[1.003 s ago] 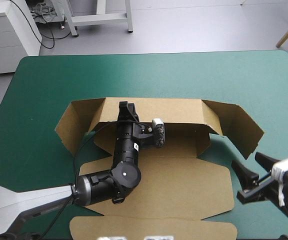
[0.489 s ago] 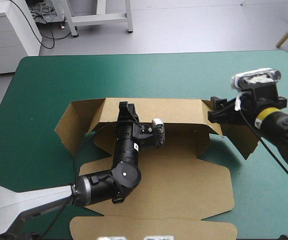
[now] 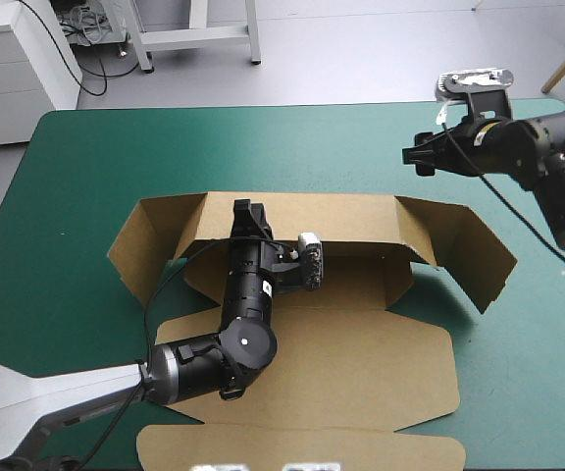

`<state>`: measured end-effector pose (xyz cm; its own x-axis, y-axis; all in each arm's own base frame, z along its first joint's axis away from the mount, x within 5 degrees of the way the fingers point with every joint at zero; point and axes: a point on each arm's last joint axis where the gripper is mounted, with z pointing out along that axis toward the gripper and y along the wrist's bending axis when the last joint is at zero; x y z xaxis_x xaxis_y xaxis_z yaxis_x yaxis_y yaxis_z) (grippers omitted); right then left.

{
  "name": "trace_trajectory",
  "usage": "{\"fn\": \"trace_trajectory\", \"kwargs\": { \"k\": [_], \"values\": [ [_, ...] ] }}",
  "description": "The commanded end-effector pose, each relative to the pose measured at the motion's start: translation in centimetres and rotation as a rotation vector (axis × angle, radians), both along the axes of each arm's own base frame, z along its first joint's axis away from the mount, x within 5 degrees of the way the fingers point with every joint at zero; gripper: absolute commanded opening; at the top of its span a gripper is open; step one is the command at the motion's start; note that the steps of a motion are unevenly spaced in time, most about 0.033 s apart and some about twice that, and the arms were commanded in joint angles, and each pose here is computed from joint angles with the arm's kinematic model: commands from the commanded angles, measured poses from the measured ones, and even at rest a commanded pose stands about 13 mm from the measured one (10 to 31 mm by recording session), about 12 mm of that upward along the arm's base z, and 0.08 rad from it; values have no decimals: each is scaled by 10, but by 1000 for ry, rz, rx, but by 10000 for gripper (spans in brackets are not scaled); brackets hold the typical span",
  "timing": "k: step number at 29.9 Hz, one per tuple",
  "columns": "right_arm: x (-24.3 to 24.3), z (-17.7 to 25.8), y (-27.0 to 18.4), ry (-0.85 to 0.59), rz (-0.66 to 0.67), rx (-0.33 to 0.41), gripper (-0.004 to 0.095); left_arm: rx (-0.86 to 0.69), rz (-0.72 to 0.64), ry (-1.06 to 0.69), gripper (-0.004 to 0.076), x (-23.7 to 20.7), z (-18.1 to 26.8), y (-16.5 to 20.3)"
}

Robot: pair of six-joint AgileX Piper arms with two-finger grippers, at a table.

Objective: Fold the box

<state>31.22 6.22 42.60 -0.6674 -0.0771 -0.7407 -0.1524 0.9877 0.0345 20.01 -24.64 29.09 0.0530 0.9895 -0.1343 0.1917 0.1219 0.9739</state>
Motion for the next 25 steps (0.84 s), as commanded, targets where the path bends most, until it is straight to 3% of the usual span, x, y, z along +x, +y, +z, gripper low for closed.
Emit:
{"fn": "trace_trajectory", "kwargs": {
  "k": [1, 4, 7, 25],
  "values": [
    [14, 4, -19, 41, 26, 91, 769, -53, 7, -102, -10, -3, 27, 5],
    [25, -12, -28, 164, 51, 141, 769, -53, 7, -102, -10, -3, 27, 5],
    [26, -25, -31, 259, 75, 130, 769, -53, 10, -102, -10, -3, 27, 5],
    [-13, -33, -37, 286, 51, 71, 765, -53, 8, -102, -10, -3, 27, 5]
  ]
}}
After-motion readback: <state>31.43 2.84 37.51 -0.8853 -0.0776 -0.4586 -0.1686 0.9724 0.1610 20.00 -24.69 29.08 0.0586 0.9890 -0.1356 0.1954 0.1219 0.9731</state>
